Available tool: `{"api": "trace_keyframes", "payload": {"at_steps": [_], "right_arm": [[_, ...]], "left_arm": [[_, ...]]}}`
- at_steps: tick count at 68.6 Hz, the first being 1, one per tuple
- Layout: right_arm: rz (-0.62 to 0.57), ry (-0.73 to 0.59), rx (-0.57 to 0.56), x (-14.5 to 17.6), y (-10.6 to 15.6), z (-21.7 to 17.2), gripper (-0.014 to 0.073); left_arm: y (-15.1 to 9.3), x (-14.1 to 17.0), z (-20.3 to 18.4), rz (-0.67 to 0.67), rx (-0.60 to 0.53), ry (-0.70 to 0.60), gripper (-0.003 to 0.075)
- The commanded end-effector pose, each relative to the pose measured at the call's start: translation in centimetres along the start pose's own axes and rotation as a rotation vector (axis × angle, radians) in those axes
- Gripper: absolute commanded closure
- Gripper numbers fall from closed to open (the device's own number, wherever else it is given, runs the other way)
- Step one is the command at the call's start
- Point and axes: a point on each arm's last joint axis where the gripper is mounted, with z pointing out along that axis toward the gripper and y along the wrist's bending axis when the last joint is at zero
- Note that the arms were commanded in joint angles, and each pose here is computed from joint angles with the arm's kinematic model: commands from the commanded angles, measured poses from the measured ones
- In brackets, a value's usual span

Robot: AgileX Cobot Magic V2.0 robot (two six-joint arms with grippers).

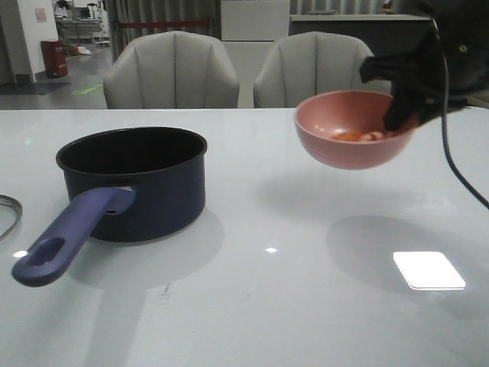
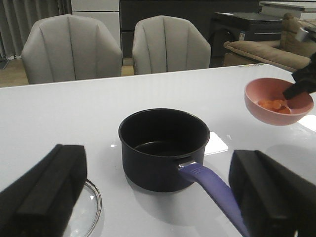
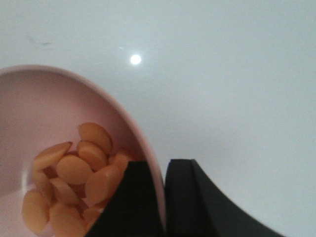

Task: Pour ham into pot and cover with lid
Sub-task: 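Lift the pink bowl and carry it above the saucepan, then tilt the pink bowl with the right gripper to pour ham into saucepan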

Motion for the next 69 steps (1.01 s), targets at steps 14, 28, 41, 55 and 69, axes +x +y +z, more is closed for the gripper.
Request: {"api": "trace_keyframes", "payload": {"at_steps": [14, 28, 41, 55, 69], "right_arm": [[-0.238, -0.138, -0.226, -6.2, 11.3, -3.8, 0.0456], [-0.316, -0.070, -0.325, -6.8, 17.6, -1.3, 0.0456], [-0.307, -0.178, -0.370, -8.3, 20.3, -1.4, 0.0456], [-0.296, -0.300, -0.384, -9.1, 20.7, -1.7, 0.0456], [-0.330, -0.503, -0.385, -7.7, 21.4, -1.3, 0.0456]], "left_arm": [[-0.1, -1.5, -0.2, -0.012, 0.010, -0.101, 0.0094], [-0.1, -1.5, -0.2, -0.012, 0.010, -0.101, 0.0094], [-0.1, -1.5, -0.2, -0.012, 0.010, -0.101, 0.0094], [-0.1, -1.5, -0.2, -0.012, 0.010, -0.101, 0.0094], [-0.1, -1.5, -0.2, -0.012, 0.010, -0.101, 0.0094]]}}
